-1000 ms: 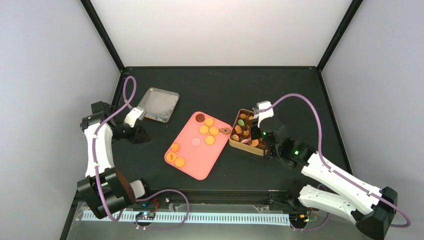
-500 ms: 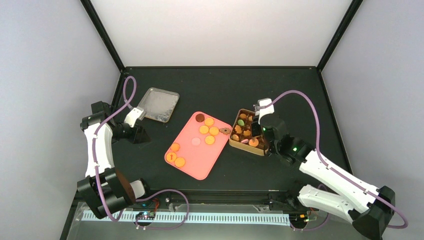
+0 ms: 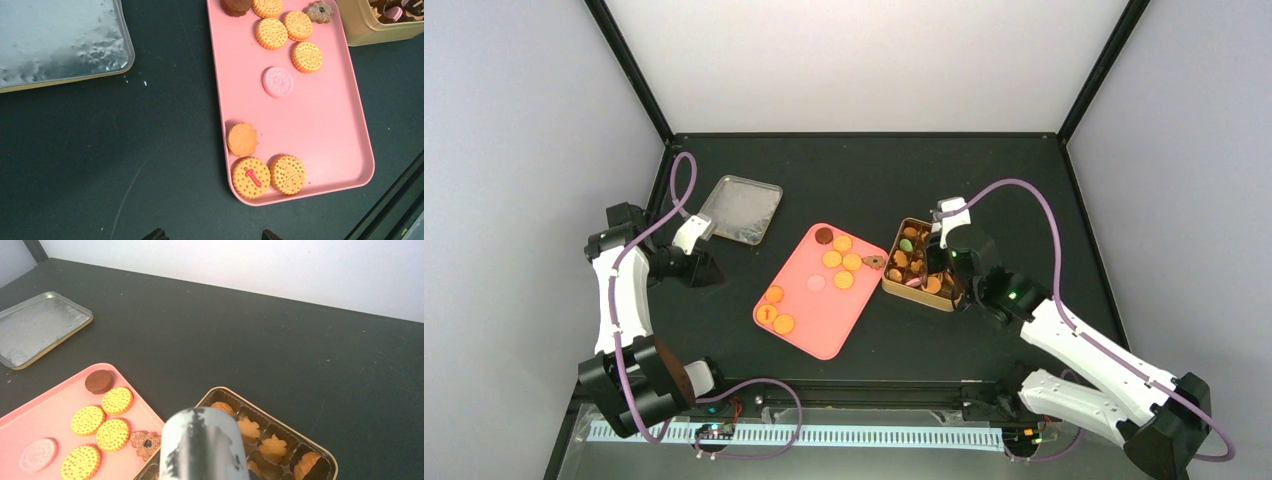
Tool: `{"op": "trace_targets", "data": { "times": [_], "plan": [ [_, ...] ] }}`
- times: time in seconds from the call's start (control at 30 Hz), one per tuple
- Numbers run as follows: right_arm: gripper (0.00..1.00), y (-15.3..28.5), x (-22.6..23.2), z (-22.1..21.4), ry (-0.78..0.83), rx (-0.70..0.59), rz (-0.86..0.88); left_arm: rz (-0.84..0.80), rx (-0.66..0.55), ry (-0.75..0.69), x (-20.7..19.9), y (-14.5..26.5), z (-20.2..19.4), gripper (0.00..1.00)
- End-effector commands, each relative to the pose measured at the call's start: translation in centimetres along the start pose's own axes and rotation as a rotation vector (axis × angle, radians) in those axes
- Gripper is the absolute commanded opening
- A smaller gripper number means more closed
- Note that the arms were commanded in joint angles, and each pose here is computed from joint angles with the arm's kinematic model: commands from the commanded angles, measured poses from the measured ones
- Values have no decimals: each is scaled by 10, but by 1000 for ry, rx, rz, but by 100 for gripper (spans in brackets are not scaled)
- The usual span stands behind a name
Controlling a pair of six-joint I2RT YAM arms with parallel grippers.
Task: Pack the cookies
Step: Place the fake cookies in the empty pocket of the box.
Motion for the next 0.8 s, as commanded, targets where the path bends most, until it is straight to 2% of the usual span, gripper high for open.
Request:
{"op": "trace_targets", "data": {
  "times": [0.0, 0.37, 0.77],
  "plan": [
    [29, 3, -4, -1, -35, -24, 4, -9, -15, -14, -2, 4, 1, 50],
    [29, 0, -11, 1, -27, 11, -94, -8, -20, -17, -4, 6, 2, 51],
    [29, 8, -15, 6, -20, 9, -97, -10, -26, -18, -4, 7, 4, 51]
  ]
}}
Point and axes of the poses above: each gripper's point midway between its finger pads, its own y axis back along the fingers, its own x axis along the line the jaws close on, z = x × y, the point moved 10 cm from there along y, back along the fingers, and after that the axes turned 14 degrees about y, right-handed, at the moved point
